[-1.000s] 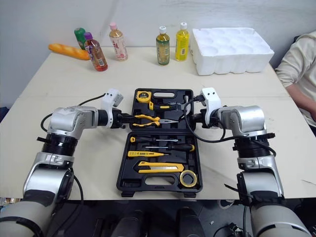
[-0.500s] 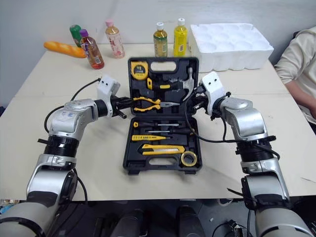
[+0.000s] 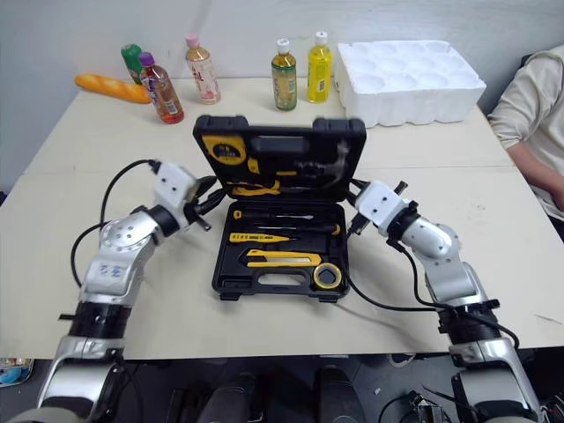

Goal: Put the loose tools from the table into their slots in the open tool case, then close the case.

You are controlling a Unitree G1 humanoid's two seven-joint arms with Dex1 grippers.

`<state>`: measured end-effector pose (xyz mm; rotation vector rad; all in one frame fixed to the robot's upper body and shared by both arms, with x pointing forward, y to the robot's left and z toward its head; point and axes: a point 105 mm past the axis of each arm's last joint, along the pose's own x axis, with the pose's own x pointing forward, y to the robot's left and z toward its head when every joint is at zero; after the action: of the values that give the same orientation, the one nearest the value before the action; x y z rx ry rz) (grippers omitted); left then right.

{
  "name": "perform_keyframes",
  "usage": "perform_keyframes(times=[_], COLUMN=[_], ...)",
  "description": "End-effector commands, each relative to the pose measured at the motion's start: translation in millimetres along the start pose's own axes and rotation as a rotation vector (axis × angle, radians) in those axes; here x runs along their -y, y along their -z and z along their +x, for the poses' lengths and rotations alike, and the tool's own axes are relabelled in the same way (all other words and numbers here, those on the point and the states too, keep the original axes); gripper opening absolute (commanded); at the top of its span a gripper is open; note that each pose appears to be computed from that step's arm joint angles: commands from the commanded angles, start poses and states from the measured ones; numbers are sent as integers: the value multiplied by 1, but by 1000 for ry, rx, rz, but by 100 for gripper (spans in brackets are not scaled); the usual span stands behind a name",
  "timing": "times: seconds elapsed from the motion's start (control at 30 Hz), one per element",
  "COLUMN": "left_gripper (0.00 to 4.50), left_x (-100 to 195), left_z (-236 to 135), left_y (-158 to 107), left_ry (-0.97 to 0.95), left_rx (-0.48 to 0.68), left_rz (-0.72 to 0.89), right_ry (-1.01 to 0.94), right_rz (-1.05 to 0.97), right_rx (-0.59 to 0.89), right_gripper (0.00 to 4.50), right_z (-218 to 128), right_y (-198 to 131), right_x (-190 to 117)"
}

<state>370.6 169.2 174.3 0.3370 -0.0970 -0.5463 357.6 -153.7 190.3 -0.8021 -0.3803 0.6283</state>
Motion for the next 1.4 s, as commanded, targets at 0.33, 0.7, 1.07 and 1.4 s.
perform_keyframes(times=[0.33, 0.7, 1.07, 1.4], left_gripper=[450, 450, 320, 3], left_x=[13, -41, -37, -30], left_z=[-172, -182, -105, 5], left_y=[5, 12, 10, 15], left_ry=[376, 219, 266, 327], left_rx=[-307, -325, -231, -226], left_rz=[-375, -403, -302, -248], right_ry=[-514, -507, -667, -797], right_rz=[353, 750, 737, 709], right_rx=[-106, -370, -325, -327], right_gripper=[428, 428, 347, 5], right_z=[-130, -191, -162, -132], right_y=[-59, -21, -33, -21], right_x=[-27, -22, -65, -102])
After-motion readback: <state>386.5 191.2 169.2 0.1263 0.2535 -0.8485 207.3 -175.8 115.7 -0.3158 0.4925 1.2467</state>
